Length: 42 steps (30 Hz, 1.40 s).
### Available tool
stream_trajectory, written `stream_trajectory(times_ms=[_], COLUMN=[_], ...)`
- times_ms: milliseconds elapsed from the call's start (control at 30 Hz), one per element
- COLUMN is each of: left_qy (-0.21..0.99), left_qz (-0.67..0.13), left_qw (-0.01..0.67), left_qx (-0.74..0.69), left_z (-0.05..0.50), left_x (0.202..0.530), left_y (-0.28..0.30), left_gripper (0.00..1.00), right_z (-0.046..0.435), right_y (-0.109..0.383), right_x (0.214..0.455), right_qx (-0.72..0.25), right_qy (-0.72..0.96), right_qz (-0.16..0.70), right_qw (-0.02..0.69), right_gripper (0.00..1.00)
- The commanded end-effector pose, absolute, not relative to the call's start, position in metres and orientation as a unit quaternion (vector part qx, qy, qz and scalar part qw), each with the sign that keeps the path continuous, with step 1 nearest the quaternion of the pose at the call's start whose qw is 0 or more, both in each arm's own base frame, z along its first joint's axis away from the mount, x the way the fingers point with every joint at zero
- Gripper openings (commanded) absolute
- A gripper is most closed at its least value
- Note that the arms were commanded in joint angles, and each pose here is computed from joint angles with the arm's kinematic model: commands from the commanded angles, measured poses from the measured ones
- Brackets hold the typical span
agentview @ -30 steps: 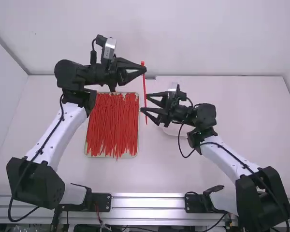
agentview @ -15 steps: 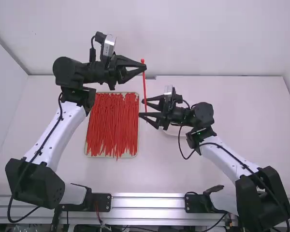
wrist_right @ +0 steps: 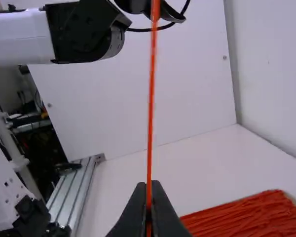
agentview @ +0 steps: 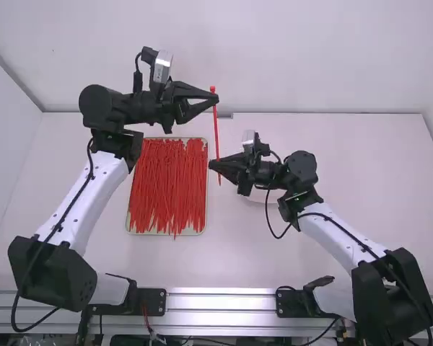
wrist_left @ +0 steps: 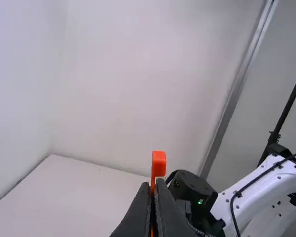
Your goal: Fasten the cable tie
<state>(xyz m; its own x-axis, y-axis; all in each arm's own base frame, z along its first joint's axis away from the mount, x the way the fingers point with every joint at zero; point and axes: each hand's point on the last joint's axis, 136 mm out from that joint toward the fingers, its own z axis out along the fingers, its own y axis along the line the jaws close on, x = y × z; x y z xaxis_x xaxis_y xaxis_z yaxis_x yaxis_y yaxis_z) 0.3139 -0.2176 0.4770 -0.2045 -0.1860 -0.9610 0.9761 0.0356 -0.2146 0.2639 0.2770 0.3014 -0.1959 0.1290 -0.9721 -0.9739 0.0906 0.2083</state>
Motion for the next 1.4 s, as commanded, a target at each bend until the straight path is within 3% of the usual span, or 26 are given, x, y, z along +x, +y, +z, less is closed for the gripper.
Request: stream_trajectory(times_ms=[0, 33, 100, 167, 200, 233, 267, 367, 633, 900, 1367], left_qy=[0.507, 0.507, 0.508, 0.509, 0.516, 0.516, 0.524, 0.546, 0.559, 0.573, 0.680], left_qz=[-0.574, -0.574, -0.574, -0.573, -0.571, -0.571, -0.571, -0.573, -0.560, -0.544, -0.469], left_qw=[0.515, 0.515, 0.515, 0.516, 0.517, 0.517, 0.514, 0.503, 0.488, 0.492, 0.519], left_qx=[0.385, 0.385, 0.384, 0.384, 0.376, 0.376, 0.368, 0.347, 0.368, 0.366, 0.220], left_z=[0.488, 0.488, 0.488, 0.488, 0.487, 0.487, 0.485, 0.478, 0.461, 0.446, 0.401], left_x=[0.312, 0.312, 0.313, 0.313, 0.318, 0.318, 0.322, 0.331, 0.332, 0.343, 0.404], left_y=[-0.215, -0.215, -0.215, -0.214, -0.209, -0.209, -0.205, -0.197, -0.188, -0.185, -0.162], left_gripper=[0.01, 0.01, 0.11, 0.33, 0.57, 0.57, 0.69, 0.82, 0.99, 0.99, 0.99], right_z=[0.312, 0.312, 0.311, 0.311, 0.310, 0.310, 0.309, 0.305, 0.299, 0.291, 0.259], right_y=[0.278, 0.277, 0.277, 0.275, 0.271, 0.271, 0.268, 0.259, 0.236, 0.209, 0.152], right_x=[0.264, 0.264, 0.265, 0.267, 0.272, 0.272, 0.275, 0.282, 0.303, 0.330, 0.380], right_qx=[-0.398, -0.401, -0.404, -0.402, -0.397, -0.397, -0.392, -0.384, -0.355, -0.308, -0.196], right_qy=[0.531, 0.528, 0.527, 0.528, 0.534, 0.534, 0.540, 0.550, 0.578, 0.613, 0.698], right_qz=[0.549, 0.546, 0.542, 0.540, 0.536, 0.536, 0.534, 0.529, 0.512, 0.482, 0.392], right_qw=[0.509, 0.512, 0.515, 0.518, 0.520, 0.520, 0.520, 0.520, 0.526, 0.544, 0.567], right_gripper=[0.00, 0.00, 0.00, 0.00, 0.00, 0.00, 0.00, 0.00, 0.00, 0.00, 0.00])
